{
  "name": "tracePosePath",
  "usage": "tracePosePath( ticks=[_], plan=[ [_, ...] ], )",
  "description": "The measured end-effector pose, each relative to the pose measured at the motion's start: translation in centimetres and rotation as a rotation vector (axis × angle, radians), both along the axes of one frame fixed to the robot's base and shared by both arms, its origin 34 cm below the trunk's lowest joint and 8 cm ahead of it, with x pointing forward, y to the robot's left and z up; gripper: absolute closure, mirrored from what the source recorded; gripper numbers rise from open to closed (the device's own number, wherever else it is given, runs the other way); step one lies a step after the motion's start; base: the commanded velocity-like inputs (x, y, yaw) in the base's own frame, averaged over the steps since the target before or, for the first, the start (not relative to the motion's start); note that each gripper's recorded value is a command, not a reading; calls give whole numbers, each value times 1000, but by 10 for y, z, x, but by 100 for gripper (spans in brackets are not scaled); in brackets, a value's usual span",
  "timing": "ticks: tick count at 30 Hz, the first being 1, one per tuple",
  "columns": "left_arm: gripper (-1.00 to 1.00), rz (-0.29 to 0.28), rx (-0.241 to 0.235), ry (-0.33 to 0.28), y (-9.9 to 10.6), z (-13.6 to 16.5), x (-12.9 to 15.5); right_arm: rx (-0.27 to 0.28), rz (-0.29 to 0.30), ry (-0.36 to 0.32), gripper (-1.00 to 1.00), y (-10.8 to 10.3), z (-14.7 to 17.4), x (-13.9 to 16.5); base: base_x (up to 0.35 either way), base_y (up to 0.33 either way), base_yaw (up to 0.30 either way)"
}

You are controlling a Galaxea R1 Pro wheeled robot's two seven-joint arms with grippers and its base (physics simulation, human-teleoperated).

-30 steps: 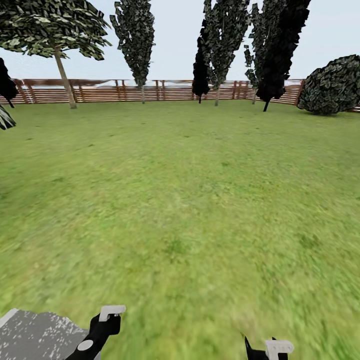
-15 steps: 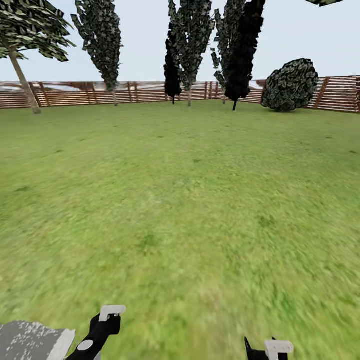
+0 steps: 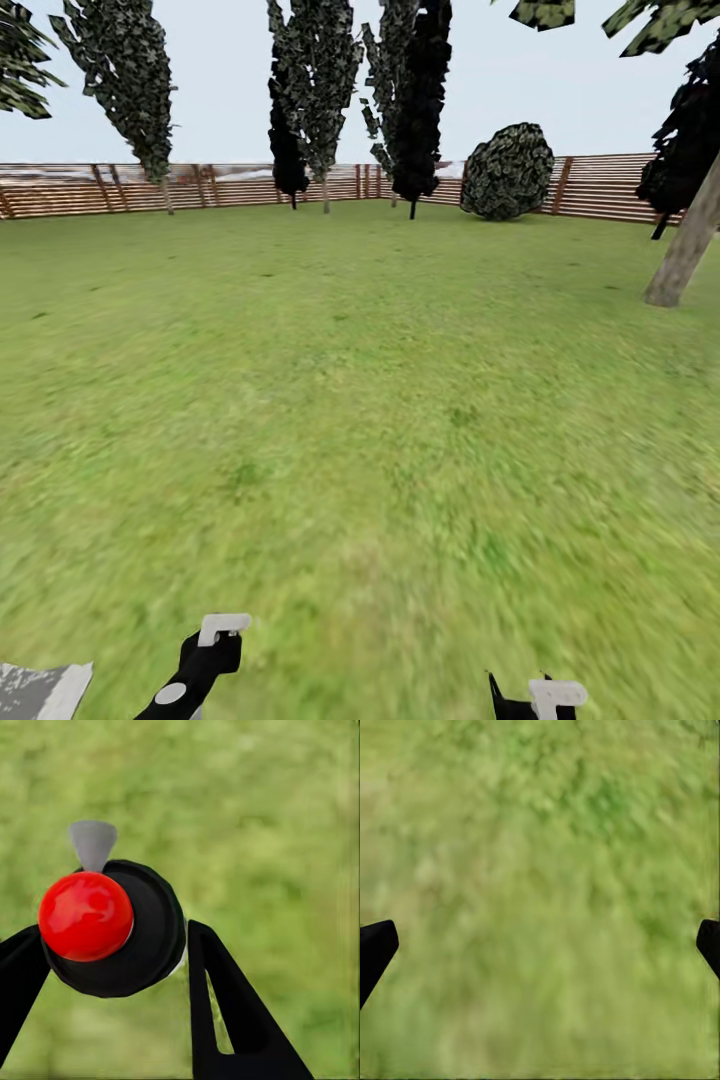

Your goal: Pick up the pesticide atomizer in the garden and spray insectifuge to fully cover both potted plants in the garden.

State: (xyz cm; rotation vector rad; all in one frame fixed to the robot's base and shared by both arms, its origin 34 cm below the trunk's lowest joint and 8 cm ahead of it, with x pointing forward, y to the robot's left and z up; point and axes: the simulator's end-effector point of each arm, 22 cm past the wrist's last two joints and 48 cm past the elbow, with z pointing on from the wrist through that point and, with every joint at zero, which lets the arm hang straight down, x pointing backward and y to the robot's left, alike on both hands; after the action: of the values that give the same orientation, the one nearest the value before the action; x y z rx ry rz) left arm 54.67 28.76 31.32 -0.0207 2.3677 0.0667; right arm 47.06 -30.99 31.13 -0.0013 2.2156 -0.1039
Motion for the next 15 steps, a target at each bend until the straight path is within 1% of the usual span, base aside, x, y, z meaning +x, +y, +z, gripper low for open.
tracePosePath(
  ticks=[15],
  plan=[
    [100,0,0,1,0,0,0,0,0,0,-100,0,0,0,-247,-198,-300]
  ],
)
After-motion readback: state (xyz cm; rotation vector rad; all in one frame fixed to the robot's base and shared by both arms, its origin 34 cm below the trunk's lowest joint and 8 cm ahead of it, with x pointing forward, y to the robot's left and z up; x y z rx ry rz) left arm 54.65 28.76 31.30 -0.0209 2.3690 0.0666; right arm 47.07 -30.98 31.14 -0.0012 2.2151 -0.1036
